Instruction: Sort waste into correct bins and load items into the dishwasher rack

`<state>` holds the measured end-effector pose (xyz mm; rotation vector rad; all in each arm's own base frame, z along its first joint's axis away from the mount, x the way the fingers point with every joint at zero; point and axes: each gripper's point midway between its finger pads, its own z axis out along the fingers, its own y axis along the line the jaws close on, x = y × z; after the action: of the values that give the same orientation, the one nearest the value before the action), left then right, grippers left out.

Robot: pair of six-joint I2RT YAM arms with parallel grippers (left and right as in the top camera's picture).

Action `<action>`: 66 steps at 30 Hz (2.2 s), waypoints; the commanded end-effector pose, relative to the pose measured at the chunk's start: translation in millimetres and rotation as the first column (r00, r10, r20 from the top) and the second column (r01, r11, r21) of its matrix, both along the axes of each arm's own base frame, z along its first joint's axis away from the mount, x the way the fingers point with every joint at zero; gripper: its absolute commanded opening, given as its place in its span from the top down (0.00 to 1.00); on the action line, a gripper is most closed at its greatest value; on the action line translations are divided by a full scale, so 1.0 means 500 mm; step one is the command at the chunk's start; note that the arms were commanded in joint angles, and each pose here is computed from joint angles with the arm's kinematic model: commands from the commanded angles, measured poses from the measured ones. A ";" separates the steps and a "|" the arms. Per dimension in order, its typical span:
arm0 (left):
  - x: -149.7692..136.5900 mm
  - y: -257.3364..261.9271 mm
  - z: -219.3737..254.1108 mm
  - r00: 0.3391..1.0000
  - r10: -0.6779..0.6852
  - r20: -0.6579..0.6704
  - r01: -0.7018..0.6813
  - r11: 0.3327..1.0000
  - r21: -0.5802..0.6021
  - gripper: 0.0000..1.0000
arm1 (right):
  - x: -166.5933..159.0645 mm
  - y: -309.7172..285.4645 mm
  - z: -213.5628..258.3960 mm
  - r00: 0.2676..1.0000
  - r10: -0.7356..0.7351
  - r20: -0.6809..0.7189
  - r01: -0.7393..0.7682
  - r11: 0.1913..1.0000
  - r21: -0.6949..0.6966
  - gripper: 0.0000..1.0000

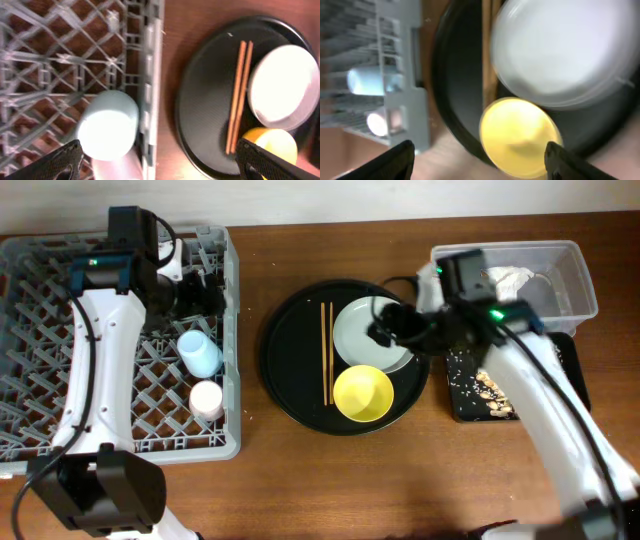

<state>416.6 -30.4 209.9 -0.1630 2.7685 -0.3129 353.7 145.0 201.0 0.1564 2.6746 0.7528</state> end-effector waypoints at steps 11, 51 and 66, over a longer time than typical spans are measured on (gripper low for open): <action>-0.038 -0.177 -0.016 0.974 -0.227 -0.023 0.227 0.974 0.020 0.04 | -0.075 -0.097 -0.057 0.979 -0.132 -0.153 0.086 0.958 -0.273 0.29; -0.114 -0.371 -0.186 0.892 -0.335 -0.303 0.307 0.942 -0.137 0.17 | -0.020 -0.031 -0.188 0.957 -0.132 -0.258 0.057 0.959 -0.278 0.55; -0.169 -0.448 -0.267 0.862 -0.399 -0.314 0.374 0.917 -0.138 0.30 | 0.053 -0.160 -0.005 0.975 -0.210 -0.071 0.196 0.966 -0.167 0.52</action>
<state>336.9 -253.3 88.0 0.3895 3.0954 -0.5240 370.4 78.4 152.9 0.4478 2.8645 0.4640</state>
